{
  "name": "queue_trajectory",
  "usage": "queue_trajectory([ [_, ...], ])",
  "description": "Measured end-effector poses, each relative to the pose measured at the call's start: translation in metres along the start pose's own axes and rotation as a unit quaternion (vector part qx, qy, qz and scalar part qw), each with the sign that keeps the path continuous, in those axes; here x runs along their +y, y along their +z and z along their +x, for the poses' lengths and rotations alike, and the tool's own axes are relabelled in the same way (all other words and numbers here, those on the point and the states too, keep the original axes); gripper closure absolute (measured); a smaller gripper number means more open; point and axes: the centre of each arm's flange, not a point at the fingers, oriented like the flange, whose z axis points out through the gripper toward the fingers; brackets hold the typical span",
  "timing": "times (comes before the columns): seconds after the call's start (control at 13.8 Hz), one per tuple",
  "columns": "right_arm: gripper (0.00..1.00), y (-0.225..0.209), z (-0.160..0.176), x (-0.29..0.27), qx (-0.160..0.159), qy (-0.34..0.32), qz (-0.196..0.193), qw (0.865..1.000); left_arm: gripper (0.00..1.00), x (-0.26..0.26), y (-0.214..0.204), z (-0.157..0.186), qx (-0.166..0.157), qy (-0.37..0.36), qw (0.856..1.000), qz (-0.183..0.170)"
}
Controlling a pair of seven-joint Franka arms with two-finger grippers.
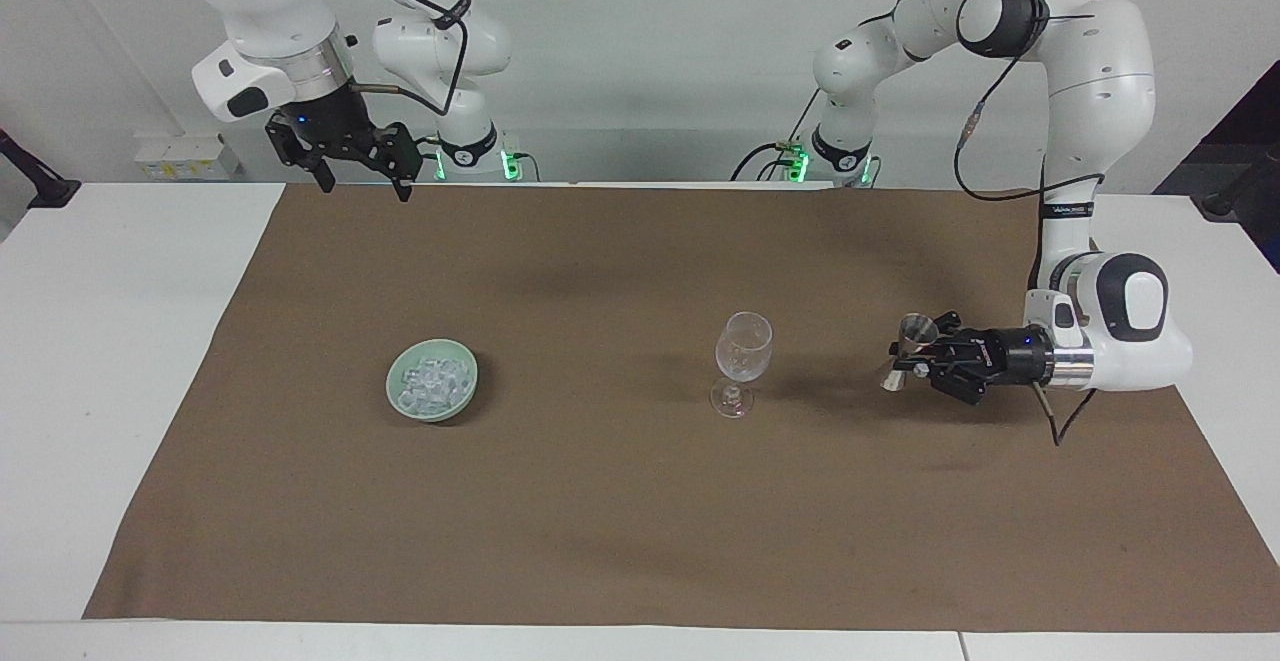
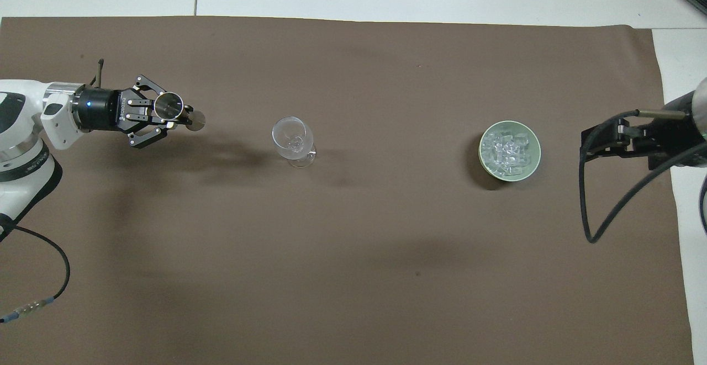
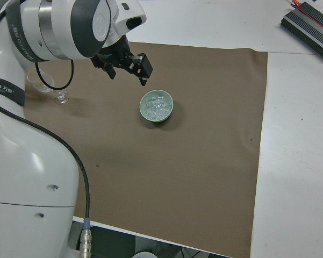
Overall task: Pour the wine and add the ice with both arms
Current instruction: 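Carry the shot cup with the left gripper over the clear glass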
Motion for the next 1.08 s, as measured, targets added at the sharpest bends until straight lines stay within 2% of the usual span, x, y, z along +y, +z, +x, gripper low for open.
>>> queue_trajectory([
  [0.14, 0.00, 0.000, 0.000, 0.000, 0.000, 0.000, 0.000, 1.000, 0.79, -0.003, 0.009, 0.016, -0.010, -0.011, 1.000, -0.005],
  [0.65, 0.00, 0.000, 0.000, 0.000, 0.000, 0.000, 0.000, 1.000, 0.79, -0.009, 0.065, 0.083, -0.091, -0.012, 0.996, 0.003],
  [0.87, 0.00, 0.000, 0.000, 0.000, 0.000, 0.000, 0.000, 1.000, 0.79, -0.008, 0.088, 0.092, -0.106, -0.012, 0.994, 0.000],
  [1.08, 0.00, 0.000, 0.000, 0.000, 0.000, 0.000, 0.000, 1.000, 0.79, -0.004, 0.092, 0.086, -0.109, -0.028, 0.994, -0.004],
])
